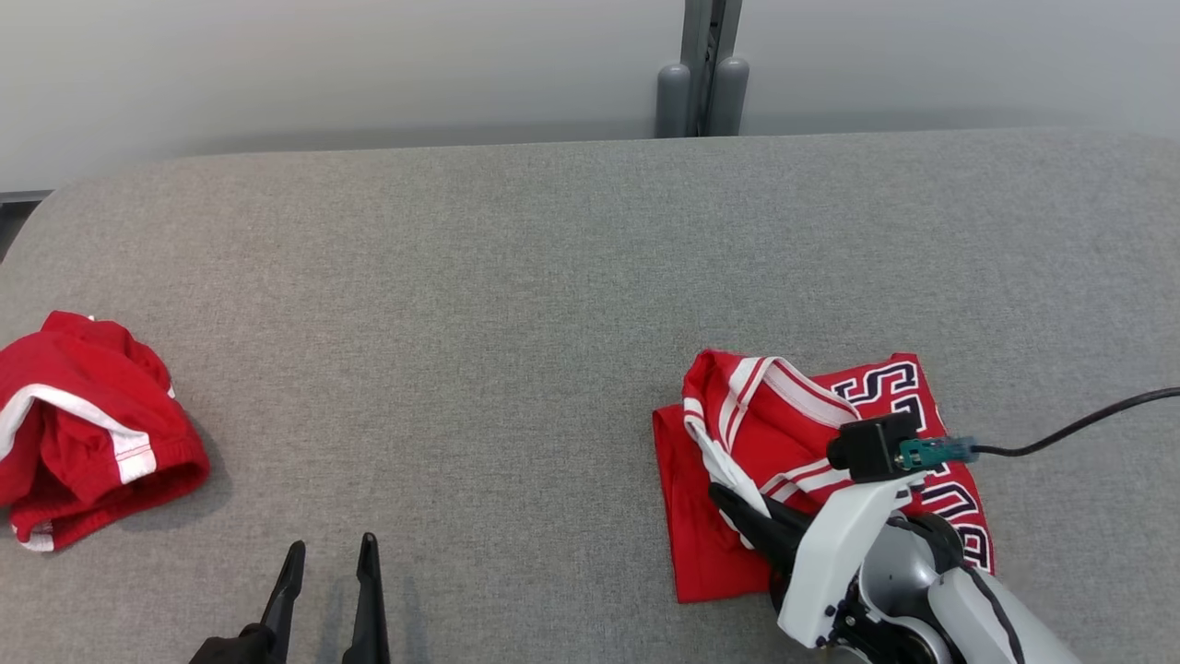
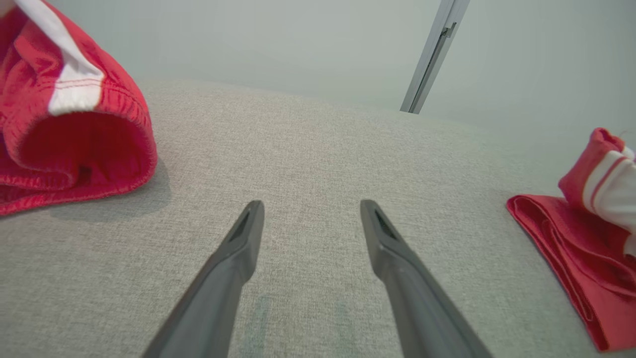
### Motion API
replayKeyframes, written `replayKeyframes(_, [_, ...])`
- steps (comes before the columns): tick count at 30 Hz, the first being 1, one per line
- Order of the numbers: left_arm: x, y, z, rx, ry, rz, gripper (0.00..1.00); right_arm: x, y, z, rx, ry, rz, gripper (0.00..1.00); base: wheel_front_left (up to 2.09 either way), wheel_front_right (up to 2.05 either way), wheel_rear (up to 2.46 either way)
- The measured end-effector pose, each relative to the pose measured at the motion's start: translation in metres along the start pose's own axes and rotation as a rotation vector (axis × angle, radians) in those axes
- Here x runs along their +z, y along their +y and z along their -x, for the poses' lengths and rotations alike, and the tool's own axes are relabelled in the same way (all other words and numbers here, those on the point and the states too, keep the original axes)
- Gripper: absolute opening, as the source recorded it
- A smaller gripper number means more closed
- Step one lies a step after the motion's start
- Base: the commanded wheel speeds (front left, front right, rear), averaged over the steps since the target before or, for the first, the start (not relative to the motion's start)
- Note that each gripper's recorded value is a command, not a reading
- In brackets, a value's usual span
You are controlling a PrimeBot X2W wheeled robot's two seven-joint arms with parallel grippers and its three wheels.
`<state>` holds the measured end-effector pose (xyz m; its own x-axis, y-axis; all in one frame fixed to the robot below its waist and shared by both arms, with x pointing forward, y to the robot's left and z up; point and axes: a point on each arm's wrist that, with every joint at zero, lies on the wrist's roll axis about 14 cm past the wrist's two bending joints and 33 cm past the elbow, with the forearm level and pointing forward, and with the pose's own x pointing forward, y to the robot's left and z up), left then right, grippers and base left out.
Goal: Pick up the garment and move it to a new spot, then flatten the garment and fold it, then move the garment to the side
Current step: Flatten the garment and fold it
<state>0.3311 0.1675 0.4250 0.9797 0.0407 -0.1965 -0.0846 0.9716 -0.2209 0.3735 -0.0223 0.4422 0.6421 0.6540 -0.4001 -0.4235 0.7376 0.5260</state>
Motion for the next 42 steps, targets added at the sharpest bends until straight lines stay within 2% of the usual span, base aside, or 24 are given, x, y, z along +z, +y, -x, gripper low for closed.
replayKeyframes(4, [-0.002,0.000,0.001,0.001,0.005,0.000,1.00,-0.004,0.000,-0.008,-0.011,-0.004,0.010,0.00,0.00,0.00,0.00])
replayKeyframes(5, [-0.002,0.000,0.001,0.001,0.006,0.001,1.00,-0.002,-0.001,-0.008,-0.019,-0.015,0.019,0.47,0.00,0.00,0.00])
replayKeyframes(6, [-0.002,0.000,0.001,0.000,0.007,0.001,1.00,-0.001,-0.002,-0.009,-0.022,-0.024,0.025,1.00,0.00,0.00,0.00])
replayKeyframes(11, [-0.001,0.000,0.001,0.002,0.003,0.002,1.00,0.015,0.005,-0.006,-0.011,-0.133,0.030,1.00,0.00,0.00,0.00])
replayKeyframes(16, [-0.001,0.004,0.004,0.010,0.001,-0.004,1.00,0.052,0.003,0.028,-0.013,-0.348,0.023,1.00,0.00,0.00,0.00])
replayKeyframes(20, [0.003,-0.001,0.003,-0.008,-0.012,-0.006,1.00,0.079,-0.040,0.081,-0.164,-0.531,0.060,1.00,0.00,0.00,0.00])
replayKeyframes(22, [0.005,-0.004,0.004,-0.019,-0.017,-0.001,1.00,0.085,-0.057,0.106,-0.234,-0.608,0.043,1.00,0.00,0.00,0.00])
replayKeyframes(23, [0.005,-0.007,0.006,-0.027,-0.017,-0.001,1.00,0.084,-0.079,0.131,-0.325,-0.648,0.064,1.00,0.00,0.00,0.00])
replayKeyframes(24, [0.005,-0.008,0.007,-0.030,-0.018,0.001,1.00,0.084,-0.089,0.143,-0.372,-0.669,0.073,1.00,0.00,0.00,0.00])
replayKeyframes(27, [0.007,-0.015,0.006,-0.051,-0.024,0.005,1.00,0.075,-0.115,0.166,-0.499,-0.667,0.141,1.00,0.00,0.00,0.00])
replayKeyframes(30, [0.007,-0.019,0.007,-0.063,-0.026,0.006,1.00,0.061,-0.122,0.162,-0.542,-0.616,0.201,1.00,0.00,0.00,0.00])
replayKeyframes(31, [0.007,-0.019,0.007,-0.064,-0.027,0.007,1.00,0.058,-0.122,0.157,-0.543,-0.601,0.214,0.93,0.00,0.00,0.00])
replayKeyframes(32, [0.007,-0.018,0.008,-0.062,-0.028,0.008,1.00,0.058,-0.120,0.150,-0.536,-0.596,0.225,0.77,0.00,0.00,0.00])
replayKeyframes(33, [0.008,-0.018,0.008,-0.061,-0.029,0.009,1.00,0.060,-0.117,0.143,-0.523,-0.600,0.225,0.50,0.00,0.00,0.00])
replayKeyframes(34, [0.009,-0.018,0.007,-0.059,-0.032,0.011,1.00,0.061,-0.114,0.134,-0.507,-0.595,0.231,0.44,0.00,0.00,0.00])
replayKeyframes(36, [0.009,-0.015,0.007,-0.048,-0.033,0.013,1.00,0.058,-0.107,0.115,-0.473,-0.559,0.261,0.25,0.00,0.00,0.00])
replayKeyframes(37, [0.008,-0.013,0.008,-0.042,-0.031,0.014,1.00,0.054,-0.103,0.104,-0.454,-0.531,0.274,0.07,0.00,0.00,0.00])
replayKeyframes(38, [0.007,-0.011,0.008,-0.036,-0.028,0.015,1.00,0.049,-0.099,0.093,-0.435,-0.497,0.289,0.00,0.00,0.00,0.00])
replayKeyframes(42, [0.006,-0.008,0.008,-0.025,-0.022,0.017,1.00,0.028,-0.086,0.060,-0.372,-0.389,0.330,0.00,0.00,0.00,0.00])
